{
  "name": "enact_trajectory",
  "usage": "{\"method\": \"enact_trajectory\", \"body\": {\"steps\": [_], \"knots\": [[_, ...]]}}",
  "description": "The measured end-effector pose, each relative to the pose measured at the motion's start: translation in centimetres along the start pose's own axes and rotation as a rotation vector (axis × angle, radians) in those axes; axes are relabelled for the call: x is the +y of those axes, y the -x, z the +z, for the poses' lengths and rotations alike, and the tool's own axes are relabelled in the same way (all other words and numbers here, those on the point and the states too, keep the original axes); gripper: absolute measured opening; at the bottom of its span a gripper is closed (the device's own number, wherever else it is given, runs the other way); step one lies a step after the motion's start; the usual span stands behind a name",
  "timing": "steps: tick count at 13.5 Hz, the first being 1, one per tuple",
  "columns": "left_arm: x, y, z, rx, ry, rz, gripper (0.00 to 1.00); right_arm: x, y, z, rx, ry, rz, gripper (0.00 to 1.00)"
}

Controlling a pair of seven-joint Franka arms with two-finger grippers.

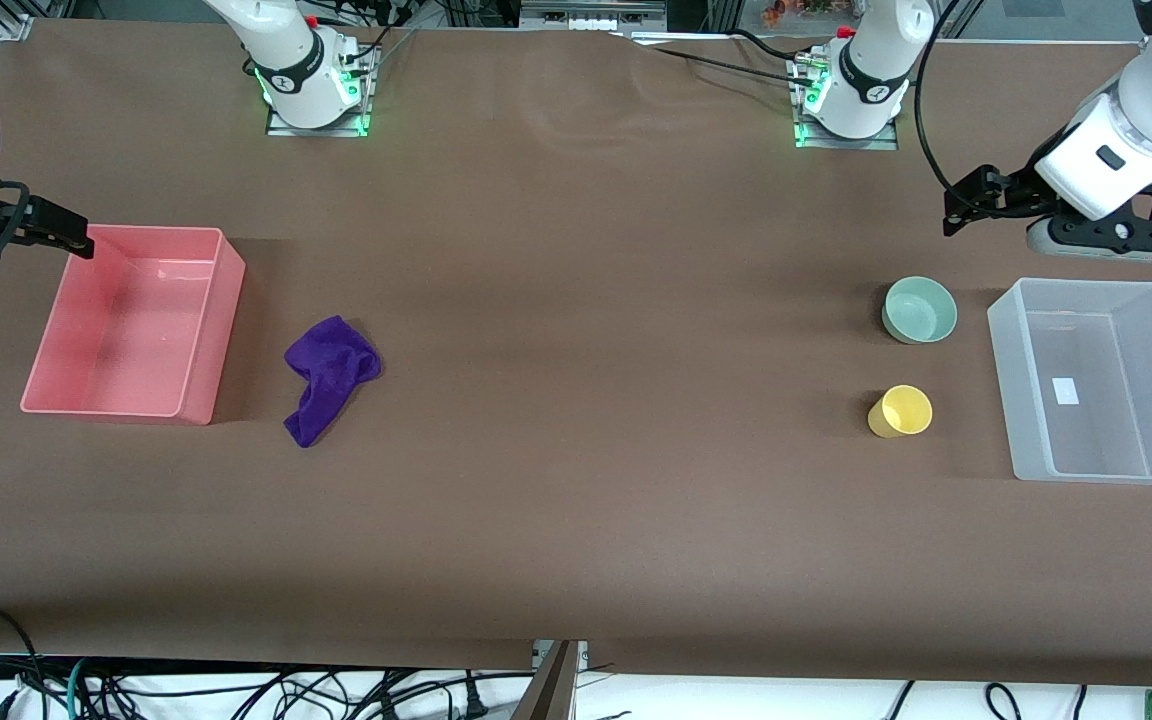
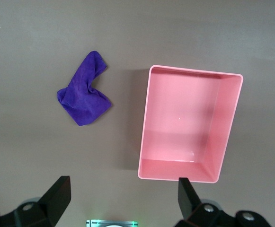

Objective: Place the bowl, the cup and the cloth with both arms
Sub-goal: 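Move the left gripper down over the pale green bowl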

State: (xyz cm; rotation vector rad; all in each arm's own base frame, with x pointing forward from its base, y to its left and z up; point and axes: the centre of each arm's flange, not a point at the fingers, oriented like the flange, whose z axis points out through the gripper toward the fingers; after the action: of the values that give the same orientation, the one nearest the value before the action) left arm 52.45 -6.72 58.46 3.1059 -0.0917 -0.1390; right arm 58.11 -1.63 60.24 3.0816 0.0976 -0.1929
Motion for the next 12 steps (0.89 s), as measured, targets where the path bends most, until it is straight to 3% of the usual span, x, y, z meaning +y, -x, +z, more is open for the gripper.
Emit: {"method": "enact_trajectory", "body": {"steps": [7,12], "knots": [[-0.4,-0.2,0.6,-0.018,0.001,-0.008,1.00,0.0,0.0,0.0,0.000,0.000,0.000,1.00],[-3.2,-1.5,4.7,-0.155,-0.010,0.037,1.00,0.0,0.0,0.0,0.000,0.000,0.001,1.00]]}}
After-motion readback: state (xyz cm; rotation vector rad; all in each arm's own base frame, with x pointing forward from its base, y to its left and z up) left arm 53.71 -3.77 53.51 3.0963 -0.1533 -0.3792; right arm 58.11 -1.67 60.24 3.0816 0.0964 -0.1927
